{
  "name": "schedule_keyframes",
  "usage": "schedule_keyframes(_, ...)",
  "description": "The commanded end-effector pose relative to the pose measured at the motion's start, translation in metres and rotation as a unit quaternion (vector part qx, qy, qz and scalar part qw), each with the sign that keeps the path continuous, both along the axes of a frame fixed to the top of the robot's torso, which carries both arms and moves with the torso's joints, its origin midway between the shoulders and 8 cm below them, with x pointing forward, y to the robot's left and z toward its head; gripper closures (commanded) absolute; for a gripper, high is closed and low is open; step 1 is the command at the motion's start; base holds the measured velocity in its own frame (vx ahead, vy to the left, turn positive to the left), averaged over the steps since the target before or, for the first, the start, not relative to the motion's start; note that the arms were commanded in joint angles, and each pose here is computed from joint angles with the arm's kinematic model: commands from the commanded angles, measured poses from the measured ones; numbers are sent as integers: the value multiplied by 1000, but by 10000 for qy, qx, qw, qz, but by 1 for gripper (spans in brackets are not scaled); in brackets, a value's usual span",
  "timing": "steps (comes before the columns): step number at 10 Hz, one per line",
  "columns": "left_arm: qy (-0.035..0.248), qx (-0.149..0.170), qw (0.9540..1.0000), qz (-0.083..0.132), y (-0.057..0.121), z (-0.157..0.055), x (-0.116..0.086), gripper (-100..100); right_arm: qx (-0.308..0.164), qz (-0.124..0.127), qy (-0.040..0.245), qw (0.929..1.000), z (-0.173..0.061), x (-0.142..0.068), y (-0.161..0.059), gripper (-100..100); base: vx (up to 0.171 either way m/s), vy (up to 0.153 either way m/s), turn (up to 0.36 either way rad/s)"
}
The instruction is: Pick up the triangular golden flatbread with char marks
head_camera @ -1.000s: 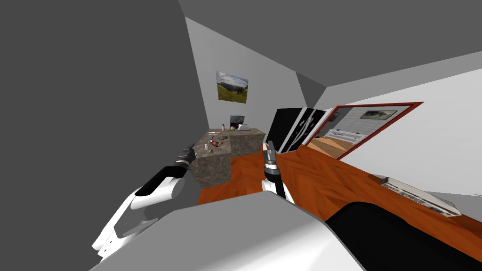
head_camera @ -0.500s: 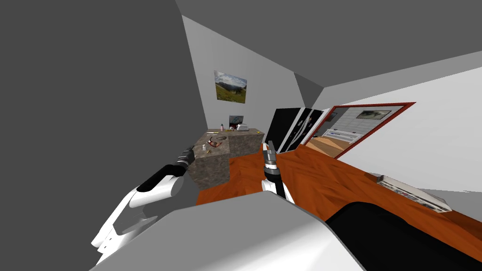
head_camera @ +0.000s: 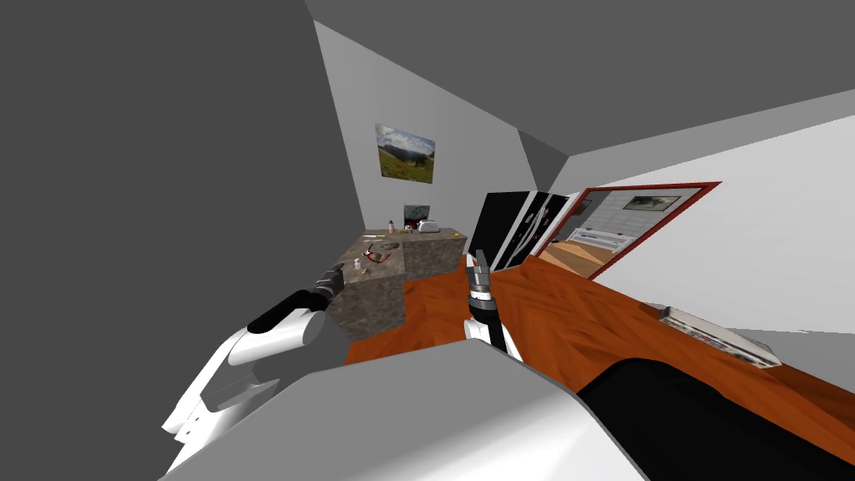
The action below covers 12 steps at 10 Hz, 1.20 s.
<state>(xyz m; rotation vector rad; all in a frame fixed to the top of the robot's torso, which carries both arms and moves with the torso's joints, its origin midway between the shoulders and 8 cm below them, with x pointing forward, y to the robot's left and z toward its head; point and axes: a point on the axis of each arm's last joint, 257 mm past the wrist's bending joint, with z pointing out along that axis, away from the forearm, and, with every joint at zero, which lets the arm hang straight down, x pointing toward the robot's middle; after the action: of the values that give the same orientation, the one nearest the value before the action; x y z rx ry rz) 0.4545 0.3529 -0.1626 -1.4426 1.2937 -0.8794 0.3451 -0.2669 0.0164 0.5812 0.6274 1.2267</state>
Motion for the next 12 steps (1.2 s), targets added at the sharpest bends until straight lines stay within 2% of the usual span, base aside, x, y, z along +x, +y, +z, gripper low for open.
schedule_keyframes(1, 230, -57, 9997, 98, 9, -11, -2, -100, 0, 0, 0, 10000, 0, 0, 0, 0, 60, -22, -51)
schedule_keyframes(5, 692, -163, 9972, 222, 17, -33, -10, -100, 0, 0, 0, 10000, 0, 0, 0, 0, 42, -16, -39)
schedule_keyframes(8, 1092, -307, 9926, 431, 31, -51, -19, -100, 0, 0, 0, 10000, 0, 0, 0, 0, 71, -5, -69)
schedule_keyframes(10, 1248, -337, 9906, 451, 31, -58, -23, -100, 0, 0, 0, 10000, 0, 0, 0, 0, 50, -3, -20)
schedule_keyframes(11, 1428, -416, 9873, 562, 38, -67, -29, -100, 0, 0, 0, 10000, 0, 0, 0, 0, 47, -10, -80)
schedule_keyframes(12, 1514, -433, 9859, 573, 37, -71, -31, -100, 0, 0, 0, 10000, 0, 0, 0, 0, 61, -7, -56)
